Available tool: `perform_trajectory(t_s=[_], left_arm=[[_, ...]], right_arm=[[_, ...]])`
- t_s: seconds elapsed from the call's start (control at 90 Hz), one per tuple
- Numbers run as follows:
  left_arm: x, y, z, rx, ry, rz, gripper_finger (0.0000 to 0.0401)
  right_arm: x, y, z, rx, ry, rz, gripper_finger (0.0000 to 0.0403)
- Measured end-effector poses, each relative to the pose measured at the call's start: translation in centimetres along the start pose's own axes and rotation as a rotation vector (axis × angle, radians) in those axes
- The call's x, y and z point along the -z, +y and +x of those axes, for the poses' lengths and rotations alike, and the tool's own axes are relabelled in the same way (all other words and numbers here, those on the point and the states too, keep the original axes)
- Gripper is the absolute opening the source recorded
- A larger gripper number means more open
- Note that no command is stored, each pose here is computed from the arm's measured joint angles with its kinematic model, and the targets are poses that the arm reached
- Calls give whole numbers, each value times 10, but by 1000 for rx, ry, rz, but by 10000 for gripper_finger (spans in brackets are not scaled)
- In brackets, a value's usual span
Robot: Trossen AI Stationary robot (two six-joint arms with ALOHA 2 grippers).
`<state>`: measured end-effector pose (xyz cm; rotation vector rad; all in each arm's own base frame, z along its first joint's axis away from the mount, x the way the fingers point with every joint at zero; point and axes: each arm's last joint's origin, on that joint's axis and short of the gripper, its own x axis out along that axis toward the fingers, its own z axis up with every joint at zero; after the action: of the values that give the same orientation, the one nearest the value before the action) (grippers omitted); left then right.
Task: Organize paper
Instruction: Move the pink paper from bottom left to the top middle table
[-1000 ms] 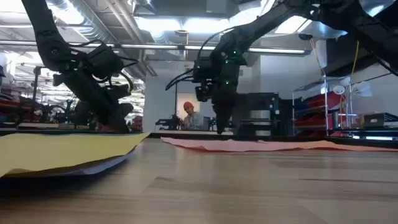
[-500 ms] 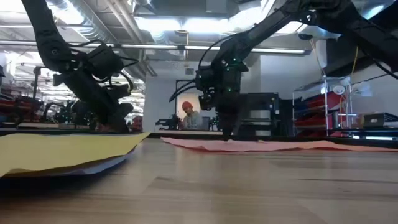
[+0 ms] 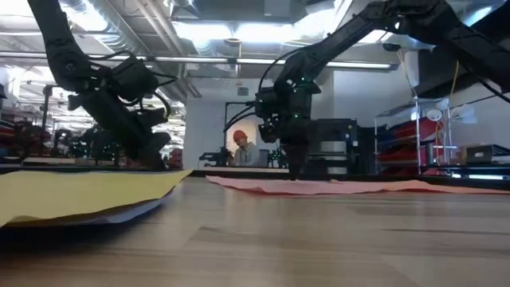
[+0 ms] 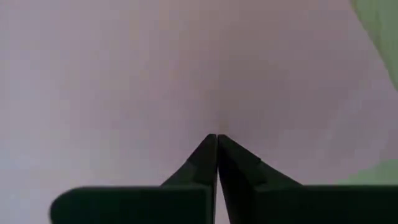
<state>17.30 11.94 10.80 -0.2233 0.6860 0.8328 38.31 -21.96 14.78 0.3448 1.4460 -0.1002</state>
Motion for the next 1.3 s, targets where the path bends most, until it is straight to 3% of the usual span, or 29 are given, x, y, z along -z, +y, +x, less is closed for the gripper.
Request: perform_trajectory(t_s=[0.178, 0.456, 0.611, 0.856, 1.078, 1.3], left_arm=[[0, 0, 0, 0, 0, 0, 0], [-8, -13, -3, 74, -89, 40, 0], [-26, -32, -8, 173, -175, 112, 0], [-52, -53, -10, 218, -256, 246, 0], [-51, -55, 2, 204, -210, 290, 0], [-41, -55, 15, 199, -153, 300, 0]], right_arm=[[3, -13, 6, -4, 24, 117, 0], [3, -1, -7, -5, 8, 82, 0], [5, 14, -41, 27, -59, 25, 0], [13, 44, -91, 108, -151, -37, 0], [16, 77, -104, 124, -183, -111, 0], [34, 102, -96, 124, -232, -171, 0]])
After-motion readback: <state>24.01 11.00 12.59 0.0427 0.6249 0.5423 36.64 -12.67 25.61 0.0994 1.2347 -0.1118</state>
